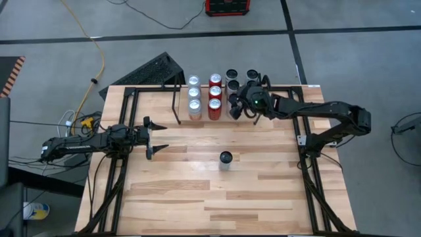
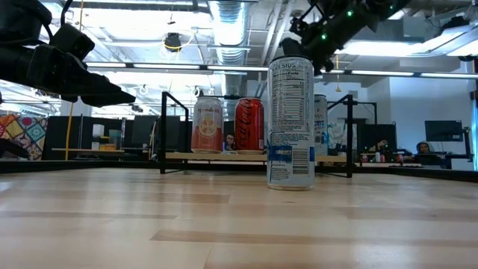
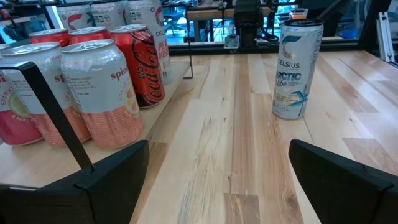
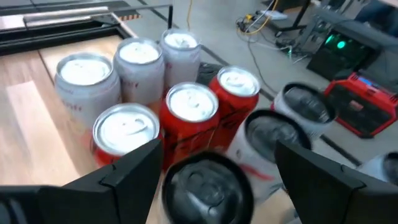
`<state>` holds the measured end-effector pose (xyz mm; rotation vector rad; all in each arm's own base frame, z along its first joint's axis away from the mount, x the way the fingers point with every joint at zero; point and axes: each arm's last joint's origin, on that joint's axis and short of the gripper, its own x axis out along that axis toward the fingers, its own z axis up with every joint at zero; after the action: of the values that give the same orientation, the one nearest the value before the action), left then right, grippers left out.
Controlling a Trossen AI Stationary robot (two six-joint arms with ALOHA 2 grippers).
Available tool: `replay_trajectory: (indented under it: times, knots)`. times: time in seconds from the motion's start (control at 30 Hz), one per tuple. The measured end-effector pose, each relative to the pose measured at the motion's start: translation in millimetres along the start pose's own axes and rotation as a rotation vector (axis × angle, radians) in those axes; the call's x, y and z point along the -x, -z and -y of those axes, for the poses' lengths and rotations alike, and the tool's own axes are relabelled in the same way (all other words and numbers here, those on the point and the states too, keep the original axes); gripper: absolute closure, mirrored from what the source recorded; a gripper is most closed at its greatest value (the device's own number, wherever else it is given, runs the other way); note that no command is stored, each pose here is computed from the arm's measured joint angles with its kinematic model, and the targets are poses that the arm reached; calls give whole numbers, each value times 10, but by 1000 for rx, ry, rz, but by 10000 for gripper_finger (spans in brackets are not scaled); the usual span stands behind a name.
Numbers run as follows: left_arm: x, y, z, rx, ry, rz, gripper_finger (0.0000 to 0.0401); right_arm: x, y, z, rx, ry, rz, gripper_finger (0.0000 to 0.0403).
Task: Place canned beverage on shelf
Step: Put the white blue soda can on the shelf aligned with the other white blue soda cans
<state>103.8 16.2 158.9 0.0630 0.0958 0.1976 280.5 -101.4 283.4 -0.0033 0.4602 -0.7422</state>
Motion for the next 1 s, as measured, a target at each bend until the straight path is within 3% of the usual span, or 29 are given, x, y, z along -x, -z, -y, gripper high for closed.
replay_trajectory:
  times: [0.2, 0.33, 0.57, 0.77, 1.0]
  knots:
    - [0, 0, 0, 0, 0, 0, 28, 113, -223, -66, 32, 16, 36, 69]
    - [0, 0, 0, 0, 0, 0, 28, 278, -387, -196, 35, -35, 26, 69]
    - [0, 0, 0, 0, 0, 0, 28, 806, -633, -584, -160, -372, -104, 69]
    - [0, 0, 0, 0, 0, 0, 28, 1313, -520, -1096, -202, -561, -140, 75]
    - [0, 0, 0, 0, 0, 0, 28, 1700, -311, -1494, -98, -523, -71, 82]
